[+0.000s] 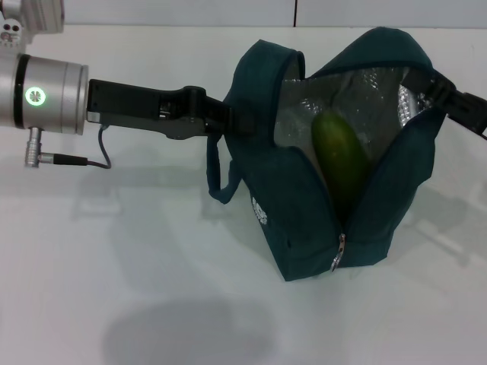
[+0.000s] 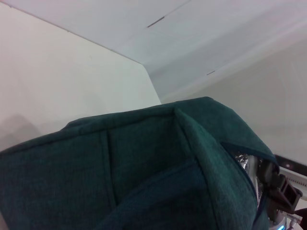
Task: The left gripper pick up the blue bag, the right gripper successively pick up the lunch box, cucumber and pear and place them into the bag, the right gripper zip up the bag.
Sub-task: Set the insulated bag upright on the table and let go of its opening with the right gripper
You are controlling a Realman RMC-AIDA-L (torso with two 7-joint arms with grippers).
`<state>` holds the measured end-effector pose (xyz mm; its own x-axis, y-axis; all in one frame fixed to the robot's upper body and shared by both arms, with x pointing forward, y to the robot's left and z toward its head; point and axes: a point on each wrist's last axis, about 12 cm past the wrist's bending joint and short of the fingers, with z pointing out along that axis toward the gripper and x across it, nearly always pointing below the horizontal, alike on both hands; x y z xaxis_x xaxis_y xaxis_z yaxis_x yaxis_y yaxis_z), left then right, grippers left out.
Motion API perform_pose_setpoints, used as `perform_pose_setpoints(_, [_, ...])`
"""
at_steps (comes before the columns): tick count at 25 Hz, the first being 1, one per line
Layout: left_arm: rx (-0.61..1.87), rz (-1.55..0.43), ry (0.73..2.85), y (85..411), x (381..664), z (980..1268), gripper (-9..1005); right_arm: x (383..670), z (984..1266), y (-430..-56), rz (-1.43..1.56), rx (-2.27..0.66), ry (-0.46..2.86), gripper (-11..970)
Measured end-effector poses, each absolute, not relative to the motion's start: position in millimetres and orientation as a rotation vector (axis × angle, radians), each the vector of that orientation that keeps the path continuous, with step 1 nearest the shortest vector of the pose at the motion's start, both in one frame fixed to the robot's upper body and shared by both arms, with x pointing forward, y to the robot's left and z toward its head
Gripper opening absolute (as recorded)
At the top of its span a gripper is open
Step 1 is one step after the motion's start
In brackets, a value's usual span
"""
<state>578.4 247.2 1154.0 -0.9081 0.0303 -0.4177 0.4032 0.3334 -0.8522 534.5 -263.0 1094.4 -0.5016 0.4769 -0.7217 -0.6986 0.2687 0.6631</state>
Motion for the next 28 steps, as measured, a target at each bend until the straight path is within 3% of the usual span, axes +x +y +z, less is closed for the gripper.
perform_pose_setpoints(5, [0.390,-1.596,2.273,247,578,1154,45,529,1092,-273,1.450,-0.155,1.504,185])
perform_pose_setpoints(11, [0.376,-1.581,2.264,249,579,1153,45,519,1090,-287,1.433,-0.127,1.484,391])
perform_pose_setpoints(24, [0.357,-1.550,2.262,250,582,1150,45,508,1086,-302,1.407,-0.083,1.487,716])
perform_pose_setpoints(28, [0.357,-1.542,2.268,251,581,1149,45,488,1088,-310,1.370,-0.155,1.388,837])
